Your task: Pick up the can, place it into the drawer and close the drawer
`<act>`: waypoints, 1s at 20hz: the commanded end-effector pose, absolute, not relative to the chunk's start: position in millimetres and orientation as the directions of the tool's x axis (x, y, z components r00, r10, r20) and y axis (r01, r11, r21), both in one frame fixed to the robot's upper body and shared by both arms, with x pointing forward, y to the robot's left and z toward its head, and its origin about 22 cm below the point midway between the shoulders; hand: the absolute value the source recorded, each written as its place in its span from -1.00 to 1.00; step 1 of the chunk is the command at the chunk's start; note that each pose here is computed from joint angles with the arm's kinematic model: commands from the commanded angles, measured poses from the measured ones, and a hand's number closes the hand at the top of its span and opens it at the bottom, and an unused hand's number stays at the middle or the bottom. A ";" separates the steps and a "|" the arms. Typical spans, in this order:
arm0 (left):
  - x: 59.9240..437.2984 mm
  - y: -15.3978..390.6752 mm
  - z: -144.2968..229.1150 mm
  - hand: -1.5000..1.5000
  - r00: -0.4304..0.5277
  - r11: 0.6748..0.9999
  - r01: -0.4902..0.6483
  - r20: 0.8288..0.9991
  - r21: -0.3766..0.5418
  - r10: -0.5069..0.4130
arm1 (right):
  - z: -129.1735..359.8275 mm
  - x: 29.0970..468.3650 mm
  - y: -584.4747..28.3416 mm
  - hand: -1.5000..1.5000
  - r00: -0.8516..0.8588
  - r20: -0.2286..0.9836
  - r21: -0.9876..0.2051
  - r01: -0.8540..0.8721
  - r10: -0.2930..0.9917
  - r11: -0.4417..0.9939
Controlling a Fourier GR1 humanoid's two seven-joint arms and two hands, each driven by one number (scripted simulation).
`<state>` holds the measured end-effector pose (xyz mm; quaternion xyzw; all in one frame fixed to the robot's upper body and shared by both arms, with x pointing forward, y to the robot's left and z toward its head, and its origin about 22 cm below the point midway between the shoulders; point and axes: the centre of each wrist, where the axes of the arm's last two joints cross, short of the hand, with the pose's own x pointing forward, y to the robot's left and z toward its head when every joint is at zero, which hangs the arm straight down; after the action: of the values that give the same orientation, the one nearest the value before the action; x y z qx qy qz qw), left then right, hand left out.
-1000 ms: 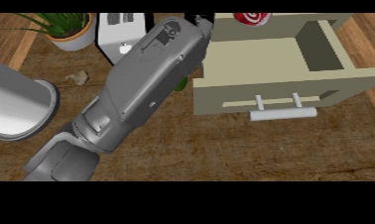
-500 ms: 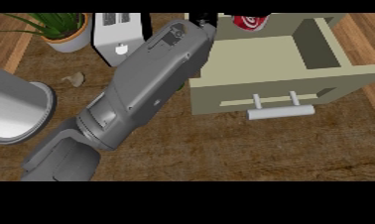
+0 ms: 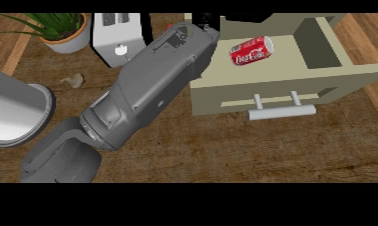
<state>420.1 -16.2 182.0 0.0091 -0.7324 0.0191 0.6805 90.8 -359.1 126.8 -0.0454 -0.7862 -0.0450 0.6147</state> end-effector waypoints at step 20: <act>419.9 -19.2 185.5 -1.00 -0.145 0.993 -0.053 0.985 -0.106 0.097 | 170.8 101.6 -332.6 -1.00 -0.443 0.822 -0.336 0.130 0.358 0.933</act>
<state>420.1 -15.7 175.3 0.0032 -0.7470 0.0516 0.6628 101.5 -352.1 157.7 -0.1153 -0.8284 0.0696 0.5438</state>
